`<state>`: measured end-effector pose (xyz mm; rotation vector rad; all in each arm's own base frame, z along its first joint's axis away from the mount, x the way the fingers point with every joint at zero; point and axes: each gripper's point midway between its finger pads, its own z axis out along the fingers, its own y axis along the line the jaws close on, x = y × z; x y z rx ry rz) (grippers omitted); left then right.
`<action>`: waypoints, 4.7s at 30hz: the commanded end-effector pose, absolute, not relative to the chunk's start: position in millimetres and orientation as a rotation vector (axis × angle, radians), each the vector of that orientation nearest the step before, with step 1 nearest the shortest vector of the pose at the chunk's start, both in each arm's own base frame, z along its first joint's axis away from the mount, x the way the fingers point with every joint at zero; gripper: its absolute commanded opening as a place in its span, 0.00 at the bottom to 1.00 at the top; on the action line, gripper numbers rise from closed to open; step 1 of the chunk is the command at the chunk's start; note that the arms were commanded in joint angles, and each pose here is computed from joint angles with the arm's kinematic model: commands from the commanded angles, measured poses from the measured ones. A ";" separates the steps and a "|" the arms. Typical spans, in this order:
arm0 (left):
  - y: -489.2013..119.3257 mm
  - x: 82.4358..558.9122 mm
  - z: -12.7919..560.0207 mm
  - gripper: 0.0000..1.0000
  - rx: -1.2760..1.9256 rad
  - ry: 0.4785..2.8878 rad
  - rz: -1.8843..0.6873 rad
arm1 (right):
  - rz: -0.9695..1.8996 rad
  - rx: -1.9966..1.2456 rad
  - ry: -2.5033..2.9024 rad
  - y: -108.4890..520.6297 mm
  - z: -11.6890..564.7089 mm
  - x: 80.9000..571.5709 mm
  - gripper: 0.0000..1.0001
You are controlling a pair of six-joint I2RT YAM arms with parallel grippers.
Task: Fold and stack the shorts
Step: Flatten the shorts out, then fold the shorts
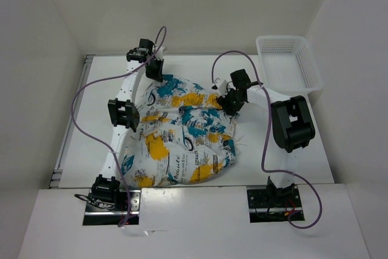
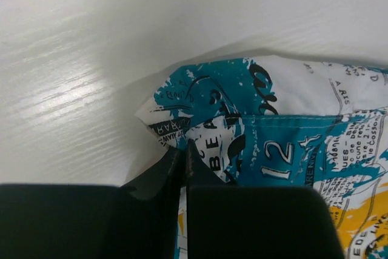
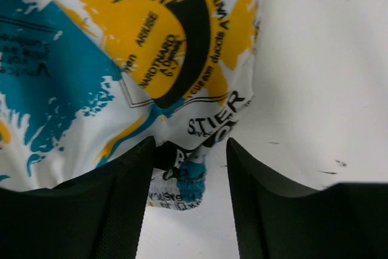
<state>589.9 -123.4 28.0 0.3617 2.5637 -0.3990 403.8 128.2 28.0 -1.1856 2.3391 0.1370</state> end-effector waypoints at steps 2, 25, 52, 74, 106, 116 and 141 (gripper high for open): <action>-130.6 569.8 4.9 0.00 0.377 2.649 -0.467 | 0.256 -1.284 2.346 139.5 20.2 384.5 0.44; -78.1 585.8 312.8 0.00 0.351 2.003 -0.396 | -0.220 -0.911 1.953 127.1 186.2 526.0 0.00; -66.2 261.3 194.8 0.00 0.280 2.443 -0.417 | -0.066 -1.679 1.888 129.0 162.9 324.0 0.00; -53.4 170.0 105.1 0.36 0.239 2.892 -0.384 | 0.297 -2.356 1.920 91.6 92.6 159.4 0.27; -73.4 413.5 6.7 0.58 0.330 2.746 -0.133 | -0.098 -1.780 2.028 185.5 12.3 312.0 0.11; -34.3 527.0 25.6 0.58 0.186 2.606 -0.060 | -0.221 -1.262 2.089 229.5 32.5 502.9 0.05; -47.9 322.3 82.8 0.57 0.125 2.753 -0.510 | 0.203 -0.441 2.255 142.3 111.8 543.4 0.60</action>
